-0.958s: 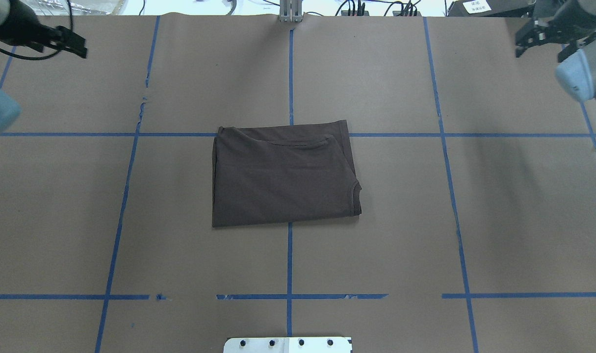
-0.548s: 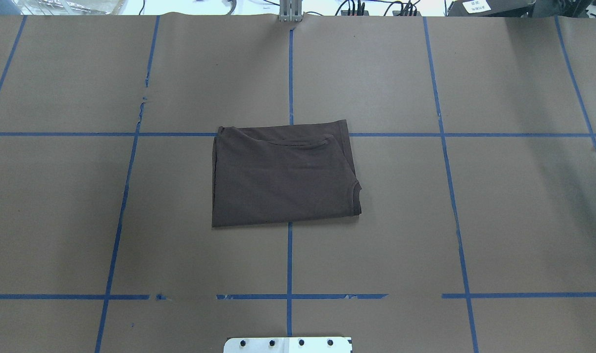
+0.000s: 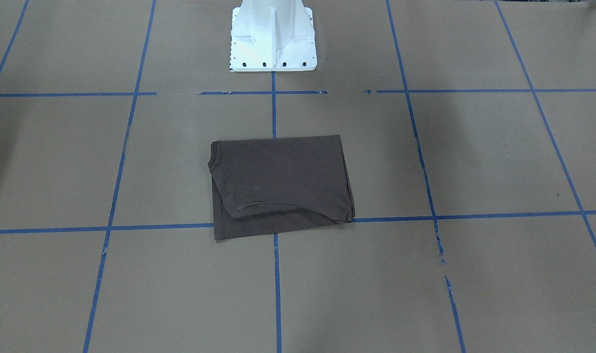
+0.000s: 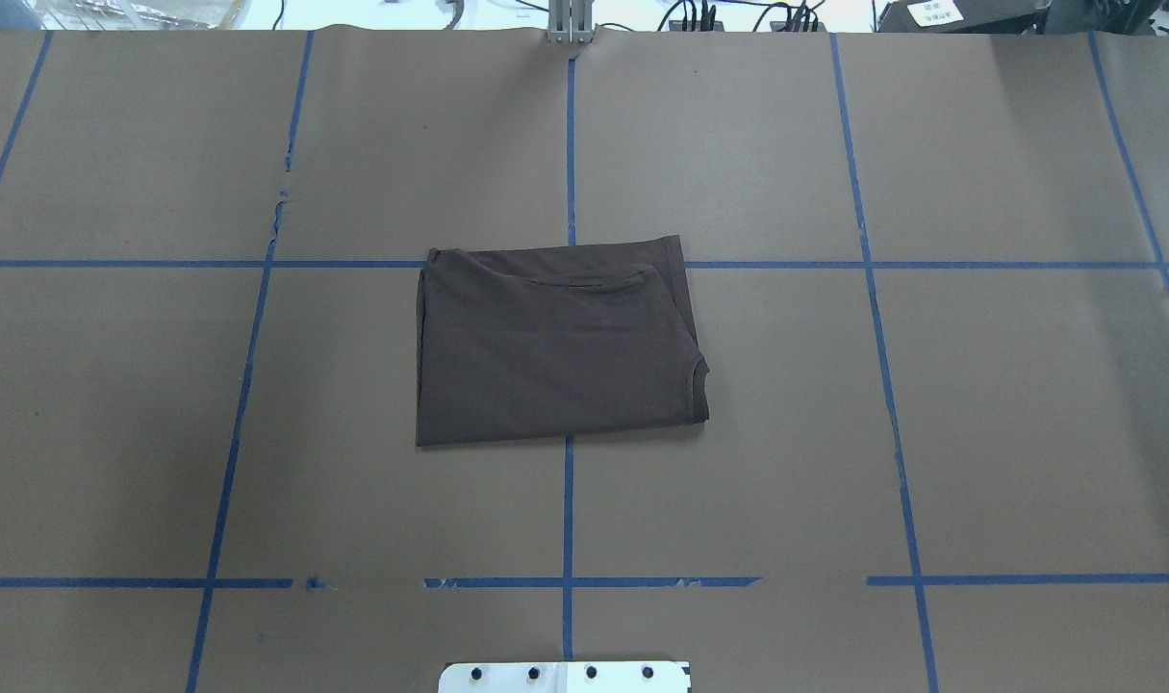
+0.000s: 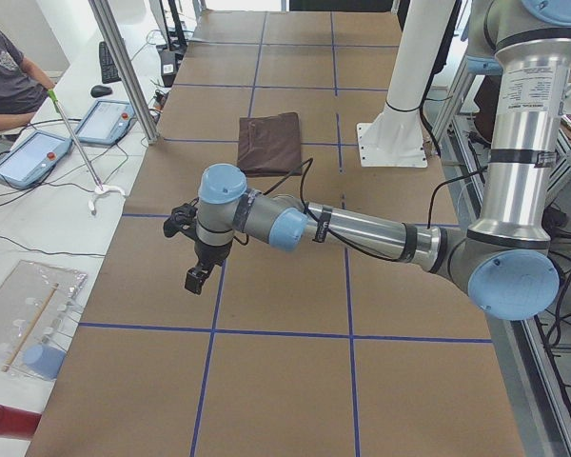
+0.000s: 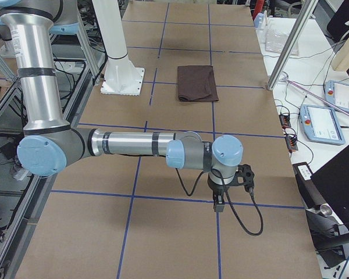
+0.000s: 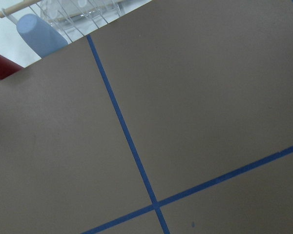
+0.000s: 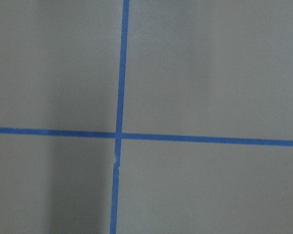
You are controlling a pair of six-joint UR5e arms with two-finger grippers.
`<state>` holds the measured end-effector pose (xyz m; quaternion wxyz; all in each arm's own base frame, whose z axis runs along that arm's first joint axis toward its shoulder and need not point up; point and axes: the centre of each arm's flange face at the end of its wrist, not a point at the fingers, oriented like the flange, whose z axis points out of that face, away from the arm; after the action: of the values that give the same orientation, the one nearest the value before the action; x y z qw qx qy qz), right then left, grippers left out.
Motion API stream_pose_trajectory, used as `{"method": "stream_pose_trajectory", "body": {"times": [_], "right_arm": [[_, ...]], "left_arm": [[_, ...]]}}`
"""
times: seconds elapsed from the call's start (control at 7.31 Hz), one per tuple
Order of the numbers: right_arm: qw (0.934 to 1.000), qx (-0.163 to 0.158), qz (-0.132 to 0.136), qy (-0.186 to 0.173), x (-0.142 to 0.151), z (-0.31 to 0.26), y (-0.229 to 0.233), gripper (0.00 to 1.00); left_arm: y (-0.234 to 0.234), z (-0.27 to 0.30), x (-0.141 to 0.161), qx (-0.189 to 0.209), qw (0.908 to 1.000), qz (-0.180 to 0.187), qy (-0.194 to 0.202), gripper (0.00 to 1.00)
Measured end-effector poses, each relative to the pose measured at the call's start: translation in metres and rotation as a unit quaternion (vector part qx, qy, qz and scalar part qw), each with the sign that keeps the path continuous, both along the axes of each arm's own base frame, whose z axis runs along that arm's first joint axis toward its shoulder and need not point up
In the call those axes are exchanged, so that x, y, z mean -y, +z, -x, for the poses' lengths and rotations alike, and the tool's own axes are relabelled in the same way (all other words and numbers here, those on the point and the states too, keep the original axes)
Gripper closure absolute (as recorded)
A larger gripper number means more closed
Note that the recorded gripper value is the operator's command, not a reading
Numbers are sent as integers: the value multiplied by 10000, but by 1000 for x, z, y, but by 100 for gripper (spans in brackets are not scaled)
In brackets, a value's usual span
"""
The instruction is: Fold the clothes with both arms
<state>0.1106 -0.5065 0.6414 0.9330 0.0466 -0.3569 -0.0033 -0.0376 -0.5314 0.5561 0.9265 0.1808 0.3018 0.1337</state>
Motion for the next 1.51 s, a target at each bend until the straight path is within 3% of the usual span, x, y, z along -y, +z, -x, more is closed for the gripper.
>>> {"method": "stream_pose_trajectory", "body": {"times": [0.27,0.41,0.55,0.96,1.51], "right_arm": [[9999,18,-125,29,-79,7,-13,0],[9999,74,-89,39,-97,9,-19,0],[9998,200,0,42,-104,11,-20,0],[9986,446,287,58,-109,15,1,0],[9987,413,304,71,-109,15,4,0]], "left_arm": [[12,2,-17,48,9982,590,-5,0],[18,3,-27,76,9958,915,48,0],[34,3,-39,97,9935,1103,250,0],[87,3,-64,-253,9890,1138,915,0],[94,13,-65,-310,9899,1084,861,0]]}}
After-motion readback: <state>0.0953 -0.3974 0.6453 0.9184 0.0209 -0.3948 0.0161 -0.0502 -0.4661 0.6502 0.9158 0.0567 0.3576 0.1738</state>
